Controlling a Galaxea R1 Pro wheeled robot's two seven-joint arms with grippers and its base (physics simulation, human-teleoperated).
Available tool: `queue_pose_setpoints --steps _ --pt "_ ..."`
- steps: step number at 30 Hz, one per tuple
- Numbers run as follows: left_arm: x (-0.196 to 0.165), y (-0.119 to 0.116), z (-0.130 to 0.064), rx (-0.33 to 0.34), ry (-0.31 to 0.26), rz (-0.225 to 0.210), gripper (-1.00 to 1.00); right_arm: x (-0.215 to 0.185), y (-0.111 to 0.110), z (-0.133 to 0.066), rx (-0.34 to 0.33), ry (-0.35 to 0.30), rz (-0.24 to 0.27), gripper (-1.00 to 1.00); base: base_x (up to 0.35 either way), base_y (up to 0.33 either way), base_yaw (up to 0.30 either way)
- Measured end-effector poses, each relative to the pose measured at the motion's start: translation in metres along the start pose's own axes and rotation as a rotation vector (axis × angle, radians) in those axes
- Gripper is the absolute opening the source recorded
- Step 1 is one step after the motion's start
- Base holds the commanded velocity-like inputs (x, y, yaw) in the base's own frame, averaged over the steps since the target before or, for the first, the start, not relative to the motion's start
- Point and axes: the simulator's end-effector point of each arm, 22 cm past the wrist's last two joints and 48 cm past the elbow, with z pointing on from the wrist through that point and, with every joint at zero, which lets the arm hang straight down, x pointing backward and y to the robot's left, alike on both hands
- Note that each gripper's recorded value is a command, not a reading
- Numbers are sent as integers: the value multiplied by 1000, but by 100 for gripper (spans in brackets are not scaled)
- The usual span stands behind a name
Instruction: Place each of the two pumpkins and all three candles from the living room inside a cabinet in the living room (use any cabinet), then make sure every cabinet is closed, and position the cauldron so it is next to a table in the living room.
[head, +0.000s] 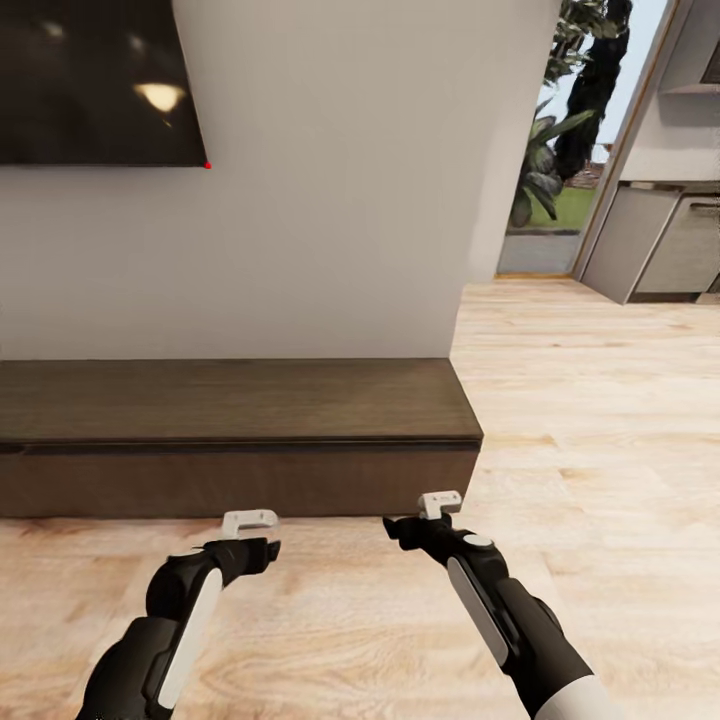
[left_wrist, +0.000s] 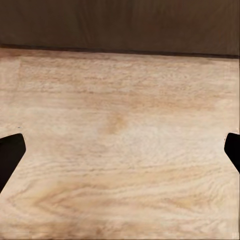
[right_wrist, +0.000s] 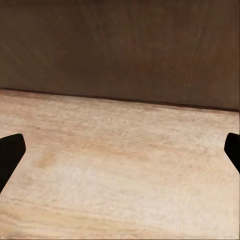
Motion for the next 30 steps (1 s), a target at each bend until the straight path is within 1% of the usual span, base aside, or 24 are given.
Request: queue_pose_setpoints --steps 1,3,7,8,9,12,13,19,25,30 --pt "2 0 -2 1 15 3 100 2 1 -1 -2 16 2 100 0 0 0" --pt "2 -1 -5 1 27 6 100 6 4 -5 -8 50 9 100 0 0 0" --pt "-3 -1 -12 -4 21 9 100 7 10 -11 -29 76 37 100 0 0 0" --pt "-5 1 -13 -8 17 7 100 7 11 -12 -32 81 41 100 0 0 0" --pt "-7 8 -15 -23 13 -4 100 7 11 -13 -34 86 45 100 0 0 0" --pt "-11 28 -20 -69 5 -42 100 2 13 -18 -35 80 41 100 0 0 0" --pt "-12 31 -22 -76 3 -50 100 0 14 -19 -35 77 40 100 0 0 0" --pt "-21 34 -31 -82 -20 -60 100 -11 18 -28 -45 63 41 100 0 0 0" --pt "-30 32 -41 -72 -45 -65 100 -45 31 -46 -84 -11 56 100 0 0 0" --pt "-37 31 -49 -69 -65 -67 100 -60 39 -56 -98 -44 54 100 0 0 0"
